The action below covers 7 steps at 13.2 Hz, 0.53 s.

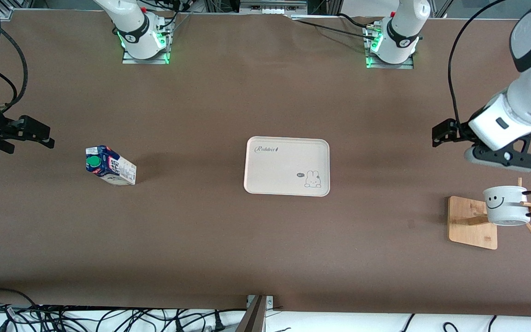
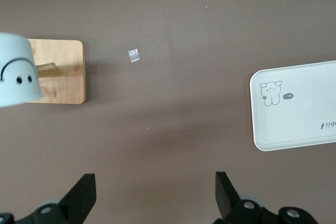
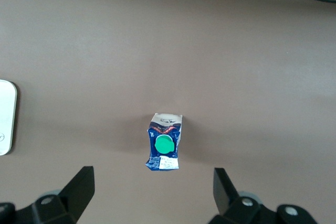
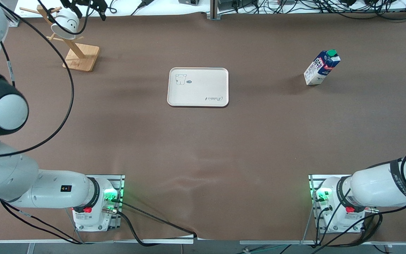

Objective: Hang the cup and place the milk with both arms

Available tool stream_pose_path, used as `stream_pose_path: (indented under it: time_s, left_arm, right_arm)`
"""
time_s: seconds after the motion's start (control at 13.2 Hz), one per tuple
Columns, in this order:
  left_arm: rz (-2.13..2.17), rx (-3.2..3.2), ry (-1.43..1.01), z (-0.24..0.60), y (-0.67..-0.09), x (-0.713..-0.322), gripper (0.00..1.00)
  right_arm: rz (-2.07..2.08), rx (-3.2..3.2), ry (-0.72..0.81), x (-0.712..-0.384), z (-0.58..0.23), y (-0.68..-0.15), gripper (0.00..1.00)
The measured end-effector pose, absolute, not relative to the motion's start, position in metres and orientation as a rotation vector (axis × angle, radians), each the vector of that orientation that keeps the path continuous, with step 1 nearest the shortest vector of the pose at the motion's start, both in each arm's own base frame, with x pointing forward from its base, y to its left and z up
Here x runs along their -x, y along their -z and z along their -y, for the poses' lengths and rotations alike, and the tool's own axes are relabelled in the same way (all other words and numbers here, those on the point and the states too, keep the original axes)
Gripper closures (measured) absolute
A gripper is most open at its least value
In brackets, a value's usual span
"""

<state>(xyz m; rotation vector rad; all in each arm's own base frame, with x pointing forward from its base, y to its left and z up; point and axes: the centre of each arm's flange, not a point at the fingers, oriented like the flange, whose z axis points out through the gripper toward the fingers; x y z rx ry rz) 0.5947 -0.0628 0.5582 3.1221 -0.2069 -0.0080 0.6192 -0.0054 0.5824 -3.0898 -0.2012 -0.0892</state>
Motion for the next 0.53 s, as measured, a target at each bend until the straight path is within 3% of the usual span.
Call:
stream_pose_path:
  time_s: [0.3,0.53]
  left_arm:
    - [0.034,-3.118,-0.101,0.036,-0.564,-0.558,0.0]
    - [0.031,-3.119,-0.105,0.037,-0.567,-0.555,0.0]
  right_arm:
    - [0.202,3.09,0.09,-0.619,0.005,-0.583,0.0]
    - [0.202,3.09,0.09,-0.619,0.005,-0.583,0.0]
